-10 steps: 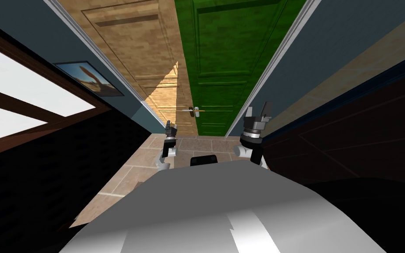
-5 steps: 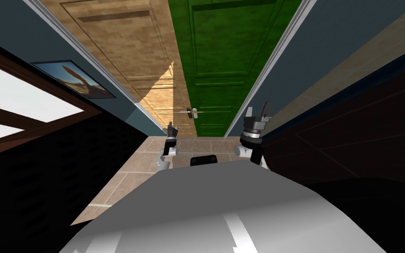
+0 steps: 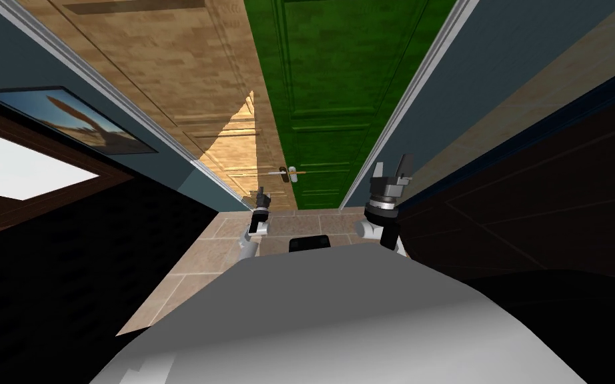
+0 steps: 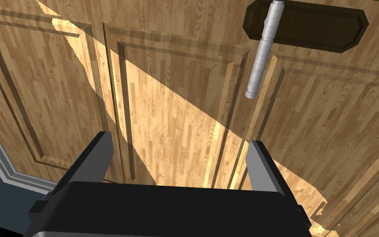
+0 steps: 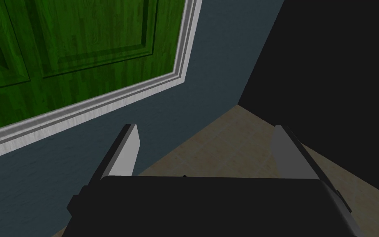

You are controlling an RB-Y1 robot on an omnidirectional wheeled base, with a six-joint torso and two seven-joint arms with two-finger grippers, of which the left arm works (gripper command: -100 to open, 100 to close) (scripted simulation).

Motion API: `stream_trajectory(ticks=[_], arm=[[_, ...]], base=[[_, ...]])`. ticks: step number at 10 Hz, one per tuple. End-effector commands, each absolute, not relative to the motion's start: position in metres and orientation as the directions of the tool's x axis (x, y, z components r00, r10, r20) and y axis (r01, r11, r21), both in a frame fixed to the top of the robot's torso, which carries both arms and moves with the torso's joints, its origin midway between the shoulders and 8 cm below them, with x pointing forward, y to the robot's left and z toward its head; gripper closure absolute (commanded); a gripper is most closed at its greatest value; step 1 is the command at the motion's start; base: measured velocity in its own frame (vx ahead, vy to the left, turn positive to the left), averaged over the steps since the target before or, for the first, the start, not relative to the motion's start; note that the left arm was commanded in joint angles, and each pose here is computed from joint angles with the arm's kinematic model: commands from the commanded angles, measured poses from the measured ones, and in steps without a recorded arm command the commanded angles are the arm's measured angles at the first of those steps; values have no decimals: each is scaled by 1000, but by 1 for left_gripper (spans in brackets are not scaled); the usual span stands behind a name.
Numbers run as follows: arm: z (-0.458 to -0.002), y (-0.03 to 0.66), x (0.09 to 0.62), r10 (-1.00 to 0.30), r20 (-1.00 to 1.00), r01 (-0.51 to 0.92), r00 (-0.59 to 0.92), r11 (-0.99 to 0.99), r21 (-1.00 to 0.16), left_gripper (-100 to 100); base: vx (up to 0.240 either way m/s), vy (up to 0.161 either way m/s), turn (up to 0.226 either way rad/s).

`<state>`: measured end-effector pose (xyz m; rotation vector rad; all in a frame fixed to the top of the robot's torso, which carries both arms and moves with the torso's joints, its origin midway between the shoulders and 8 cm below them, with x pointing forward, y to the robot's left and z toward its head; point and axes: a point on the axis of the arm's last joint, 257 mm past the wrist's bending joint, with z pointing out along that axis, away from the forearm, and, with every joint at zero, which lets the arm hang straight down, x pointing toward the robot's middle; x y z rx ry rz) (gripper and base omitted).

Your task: Pull the door open

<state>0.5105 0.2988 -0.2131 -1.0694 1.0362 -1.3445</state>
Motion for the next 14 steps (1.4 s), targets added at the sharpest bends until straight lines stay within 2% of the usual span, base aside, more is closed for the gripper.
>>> stream_trajectory(ticks=[1, 9, 14], arm=[[-224, 306, 514, -999, 35, 187, -12, -36, -982, -100], [-271, 331, 531, -1000, 12, 61, 18, -11, -998, -100], [-285, 341, 536, -1000, 4, 21, 30, -3, -1000, -100]], base=[[102, 5, -93], [101, 14, -79], [105, 36, -58]])
